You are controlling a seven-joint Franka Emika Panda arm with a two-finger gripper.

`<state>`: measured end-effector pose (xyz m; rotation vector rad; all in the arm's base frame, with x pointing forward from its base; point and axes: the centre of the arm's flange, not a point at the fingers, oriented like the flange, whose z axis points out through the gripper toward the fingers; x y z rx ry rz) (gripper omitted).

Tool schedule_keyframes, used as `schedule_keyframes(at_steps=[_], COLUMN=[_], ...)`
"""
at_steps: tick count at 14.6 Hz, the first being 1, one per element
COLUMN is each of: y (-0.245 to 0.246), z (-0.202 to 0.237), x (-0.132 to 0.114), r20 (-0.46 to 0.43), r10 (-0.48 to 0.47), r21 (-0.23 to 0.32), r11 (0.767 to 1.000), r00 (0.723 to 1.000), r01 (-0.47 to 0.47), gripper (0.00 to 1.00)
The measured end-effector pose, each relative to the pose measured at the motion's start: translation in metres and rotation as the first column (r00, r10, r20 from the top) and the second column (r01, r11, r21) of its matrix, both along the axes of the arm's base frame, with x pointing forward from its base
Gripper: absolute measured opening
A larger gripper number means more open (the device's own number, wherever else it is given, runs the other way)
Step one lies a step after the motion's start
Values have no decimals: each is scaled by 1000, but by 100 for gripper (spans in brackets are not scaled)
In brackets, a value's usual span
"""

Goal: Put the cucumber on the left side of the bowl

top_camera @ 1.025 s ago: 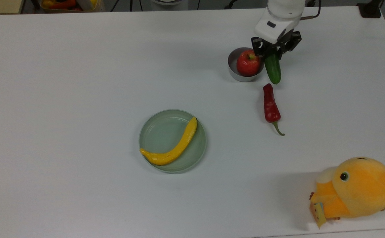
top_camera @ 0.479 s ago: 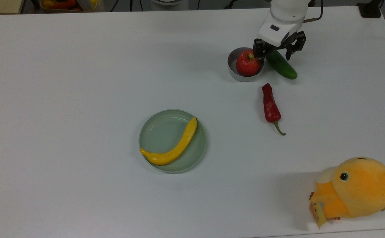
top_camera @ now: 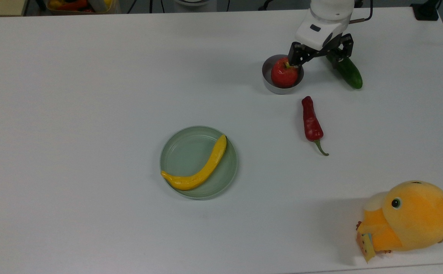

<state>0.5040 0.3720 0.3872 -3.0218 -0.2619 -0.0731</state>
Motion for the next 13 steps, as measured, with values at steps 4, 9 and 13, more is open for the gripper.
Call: schedule_keyframes(at_steps=[4, 9, 13], y=[-34, -107, -211], z=[36, 61, 75], x=[15, 47, 81], r20=[14, 51, 81], r10=[-55, -153, -205], r21=[-60, -111, -155], r11=[997, 981, 964], r00=[998, 987, 975], r01=[56, 158, 216], gripper=[100, 100, 100])
